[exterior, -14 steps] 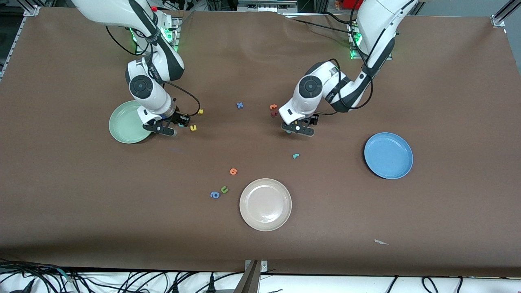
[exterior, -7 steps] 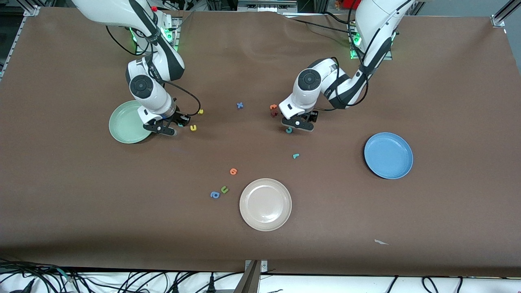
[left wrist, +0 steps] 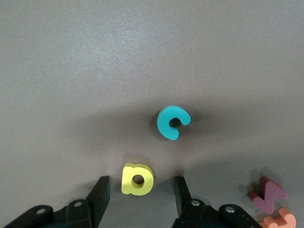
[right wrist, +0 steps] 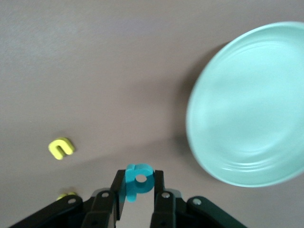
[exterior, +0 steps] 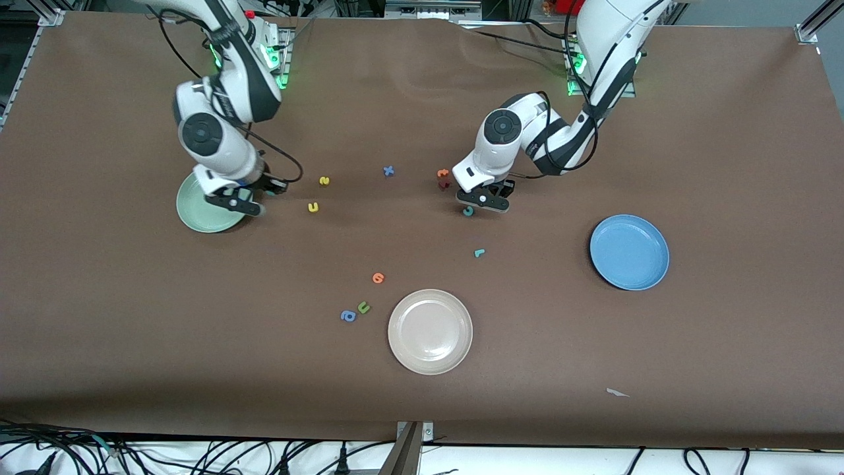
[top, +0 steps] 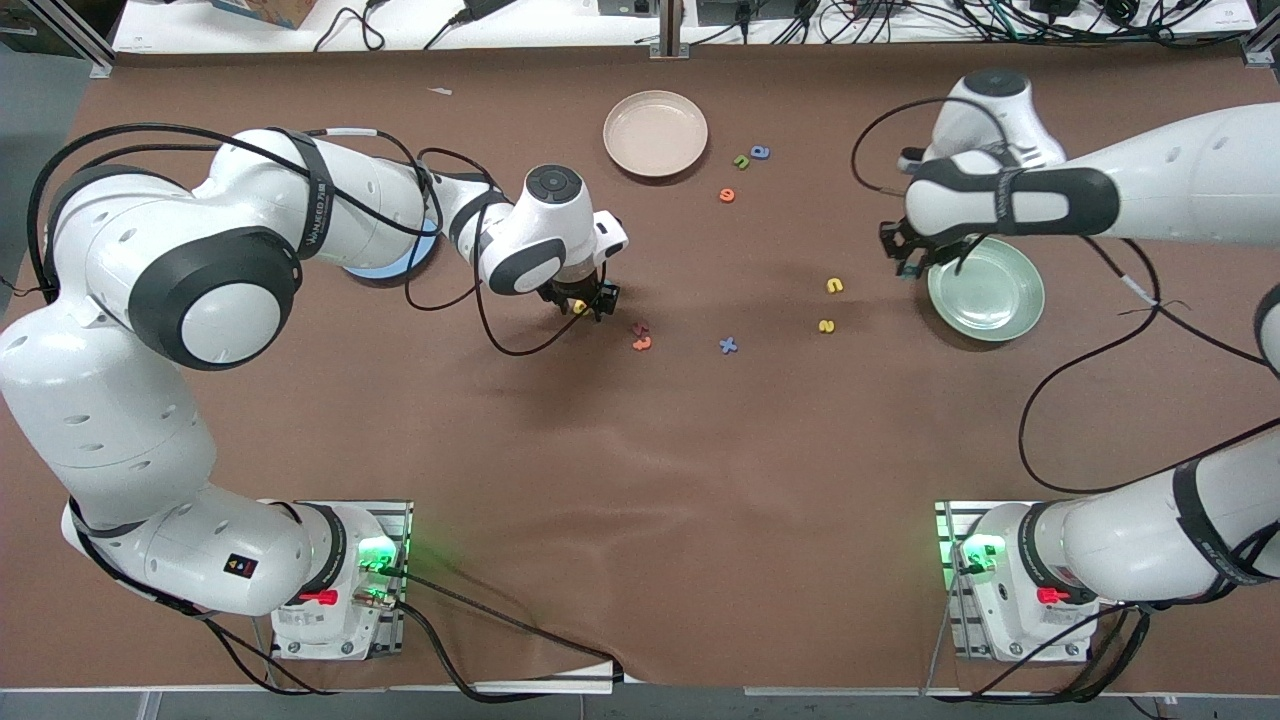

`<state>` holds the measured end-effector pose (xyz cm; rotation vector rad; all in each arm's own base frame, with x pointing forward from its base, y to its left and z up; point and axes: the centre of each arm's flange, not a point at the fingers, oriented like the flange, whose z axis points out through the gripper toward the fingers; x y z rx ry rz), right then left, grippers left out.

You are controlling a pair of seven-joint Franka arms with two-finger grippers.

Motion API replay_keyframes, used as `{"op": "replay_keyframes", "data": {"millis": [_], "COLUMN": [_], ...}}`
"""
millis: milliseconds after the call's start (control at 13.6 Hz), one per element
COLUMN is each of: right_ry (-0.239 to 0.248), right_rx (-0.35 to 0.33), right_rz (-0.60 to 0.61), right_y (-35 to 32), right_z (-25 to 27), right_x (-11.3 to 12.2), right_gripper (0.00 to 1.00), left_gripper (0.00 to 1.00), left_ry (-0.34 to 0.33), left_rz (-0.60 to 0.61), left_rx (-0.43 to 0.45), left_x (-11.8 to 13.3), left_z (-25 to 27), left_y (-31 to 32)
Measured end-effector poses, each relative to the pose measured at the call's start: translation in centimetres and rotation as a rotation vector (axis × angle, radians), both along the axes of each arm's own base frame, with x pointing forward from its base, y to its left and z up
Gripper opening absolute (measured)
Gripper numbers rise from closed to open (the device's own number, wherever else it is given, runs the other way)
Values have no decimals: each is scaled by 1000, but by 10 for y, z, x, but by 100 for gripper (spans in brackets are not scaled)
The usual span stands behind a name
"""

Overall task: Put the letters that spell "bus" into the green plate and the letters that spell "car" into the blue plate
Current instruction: 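Lower the teal p onto the green plate and open the right gripper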

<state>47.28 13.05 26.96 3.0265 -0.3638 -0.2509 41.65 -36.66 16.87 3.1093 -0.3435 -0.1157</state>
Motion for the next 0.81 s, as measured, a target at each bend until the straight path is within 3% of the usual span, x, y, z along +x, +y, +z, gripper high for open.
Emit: {"op": "replay_keyframes", "data": {"millis": [147, 368, 811], "right_ry": [18, 57, 94], "right_rx": [12, 30, 31], "right_rz": [40, 83, 169], "right_y": [-49, -120, -175], "right_z": [6, -11, -64], "right_x": [9, 13, 10], "right_gripper": [27, 27, 27], "left_gripper": [53, 47, 33], "left_ry": [-3, -4, -7], "left_rz": [5, 15, 22], "left_rx": [0, 1, -1], "left_x": [1, 0, 0], "left_z": [2, 2, 4], "left_y": [0, 0, 0]}}
